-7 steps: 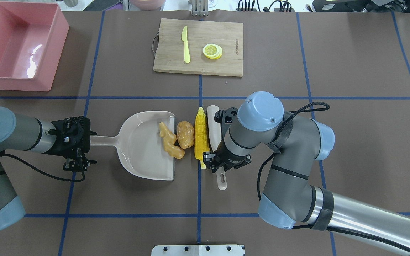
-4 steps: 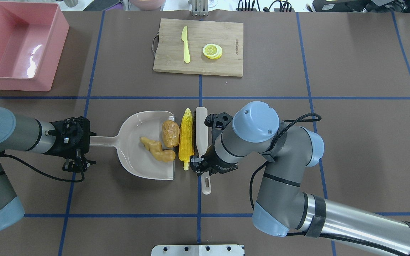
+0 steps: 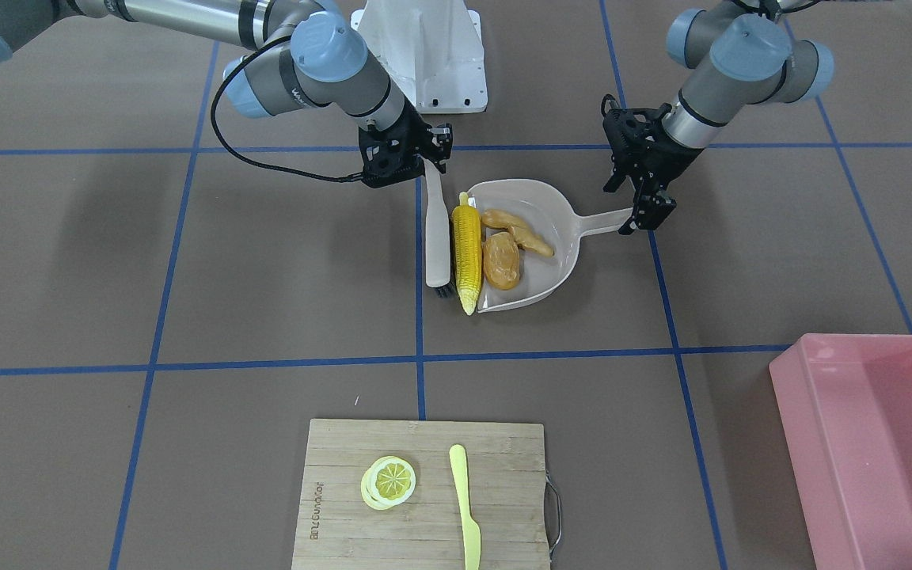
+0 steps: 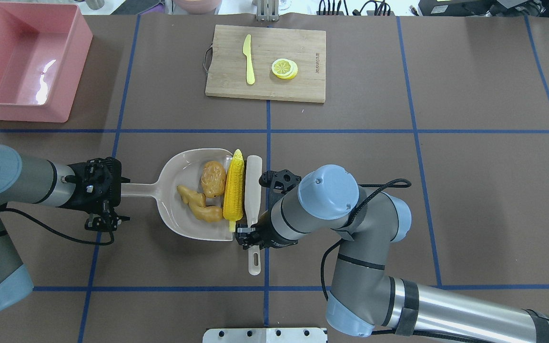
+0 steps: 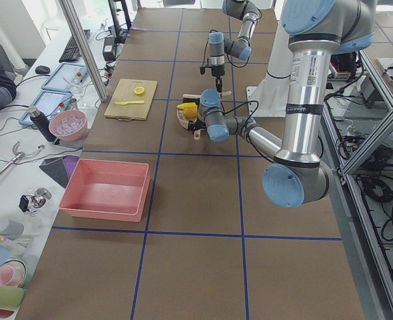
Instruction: Sweep and dump trash into bin
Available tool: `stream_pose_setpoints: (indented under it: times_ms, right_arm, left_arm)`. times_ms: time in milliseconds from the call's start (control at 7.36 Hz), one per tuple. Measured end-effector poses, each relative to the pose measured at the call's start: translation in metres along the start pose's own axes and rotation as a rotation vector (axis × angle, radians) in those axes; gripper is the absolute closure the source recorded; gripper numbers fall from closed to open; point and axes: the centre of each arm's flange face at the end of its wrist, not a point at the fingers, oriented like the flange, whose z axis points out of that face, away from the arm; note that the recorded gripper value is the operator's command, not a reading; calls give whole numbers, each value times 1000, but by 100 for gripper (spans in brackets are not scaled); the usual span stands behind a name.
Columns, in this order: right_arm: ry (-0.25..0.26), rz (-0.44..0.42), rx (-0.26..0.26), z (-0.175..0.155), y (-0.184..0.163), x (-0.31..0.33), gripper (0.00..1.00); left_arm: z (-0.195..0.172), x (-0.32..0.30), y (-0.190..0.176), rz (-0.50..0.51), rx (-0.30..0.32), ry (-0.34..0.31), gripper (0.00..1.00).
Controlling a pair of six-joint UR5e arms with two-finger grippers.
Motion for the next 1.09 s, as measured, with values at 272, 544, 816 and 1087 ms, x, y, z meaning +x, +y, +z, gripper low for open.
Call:
stream_pose_setpoints:
  times_ms: [272,544,816,1087]
  right_arm:
    - [-50,16,1,10,9,-16,100]
    - [-93,10,5,13,14,-26,100]
    - [-126,15,7,9,16,-41,100]
    - [-161,24,7,3,17,-50,100]
  left_arm:
    - [-2,0,-4,1,2,-3,9]
    - [-2,-1,-5,2,3,-3,9]
    - [-2,-1,-5,2,3,-2,9]
    - [-1,-1,-6,2,5,3,9]
